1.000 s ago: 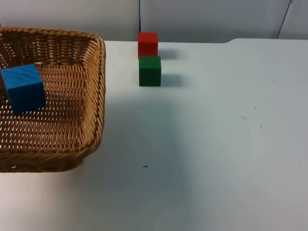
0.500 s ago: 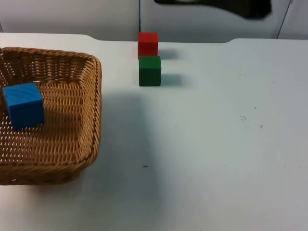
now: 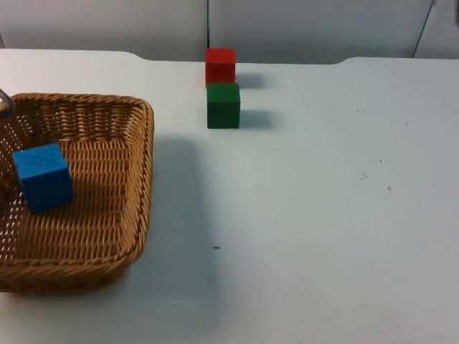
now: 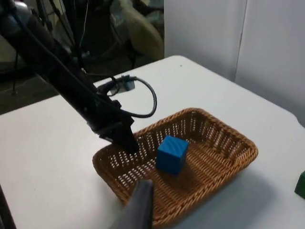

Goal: Pick up the basket with the left hand and place the blue cube into the basket with the right hand.

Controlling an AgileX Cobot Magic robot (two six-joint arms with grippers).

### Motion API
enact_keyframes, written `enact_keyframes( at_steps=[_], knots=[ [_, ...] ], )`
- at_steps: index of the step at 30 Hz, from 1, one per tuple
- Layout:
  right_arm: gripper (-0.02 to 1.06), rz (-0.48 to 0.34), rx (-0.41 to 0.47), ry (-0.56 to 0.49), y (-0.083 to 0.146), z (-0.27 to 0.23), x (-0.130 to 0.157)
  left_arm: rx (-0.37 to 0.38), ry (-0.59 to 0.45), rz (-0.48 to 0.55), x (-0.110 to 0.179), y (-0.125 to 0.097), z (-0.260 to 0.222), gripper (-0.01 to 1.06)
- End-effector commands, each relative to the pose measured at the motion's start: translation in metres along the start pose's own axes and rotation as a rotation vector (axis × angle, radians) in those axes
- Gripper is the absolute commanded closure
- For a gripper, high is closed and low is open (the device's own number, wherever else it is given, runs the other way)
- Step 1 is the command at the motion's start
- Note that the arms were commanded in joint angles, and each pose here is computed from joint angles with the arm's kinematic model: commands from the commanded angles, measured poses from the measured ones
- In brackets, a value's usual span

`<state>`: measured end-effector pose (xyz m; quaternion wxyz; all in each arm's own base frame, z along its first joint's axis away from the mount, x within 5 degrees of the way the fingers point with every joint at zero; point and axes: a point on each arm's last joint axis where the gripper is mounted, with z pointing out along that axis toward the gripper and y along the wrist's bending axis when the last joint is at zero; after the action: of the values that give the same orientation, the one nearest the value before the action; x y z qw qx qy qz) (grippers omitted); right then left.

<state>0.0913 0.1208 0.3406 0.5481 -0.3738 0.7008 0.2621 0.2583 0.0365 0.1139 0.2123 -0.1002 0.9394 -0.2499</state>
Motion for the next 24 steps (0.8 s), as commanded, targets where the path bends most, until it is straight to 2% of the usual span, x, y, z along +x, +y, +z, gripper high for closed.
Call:
enact_keyframes(
  at_steps=[1, 5, 11, 13, 16, 17, 21, 22, 24],
  knots=[
    [0.15, -0.008, -0.003, -0.035, 0.001, -0.012, 0.000, 0.013, -0.014, -0.012, -0.002, -0.002, 0.000, 1.05],
    [0.15, -0.014, -0.004, -0.093, 0.002, -0.039, -0.002, -0.017, -0.016, -0.007, -0.002, 0.001, 0.000, 1.05],
    [0.15, -0.017, -0.009, -0.090, 0.003, -0.052, 0.001, -0.050, -0.019, -0.002, -0.002, 0.005, 0.000, 1.00],
    [0.15, -0.020, -0.012, -0.064, 0.003, -0.052, 0.003, -0.060, -0.019, 0.002, -0.002, 0.006, 0.000, 0.90],
    [0.15, -0.035, -0.009, -0.033, 0.003, -0.052, 0.006, -0.069, -0.017, 0.009, -0.002, 0.006, 0.000, 0.68],
    [0.15, -0.035, -0.009, -0.033, 0.003, -0.052, 0.006, -0.069, -0.017, 0.009, -0.002, 0.006, 0.000, 0.68],
    [0.15, -0.041, -0.007, -0.028, 0.003, -0.052, 0.006, -0.079, -0.018, 0.010, -0.002, 0.007, 0.000, 0.35],
    [0.15, -0.041, -0.007, -0.028, 0.003, -0.052, 0.006, -0.079, -0.018, 0.010, -0.002, 0.007, 0.000, 0.35],
    [0.15, -0.045, -0.005, -0.026, 0.003, -0.052, 0.007, -0.066, -0.012, 0.014, -0.002, 0.006, 0.000, 0.27]
  ],
)
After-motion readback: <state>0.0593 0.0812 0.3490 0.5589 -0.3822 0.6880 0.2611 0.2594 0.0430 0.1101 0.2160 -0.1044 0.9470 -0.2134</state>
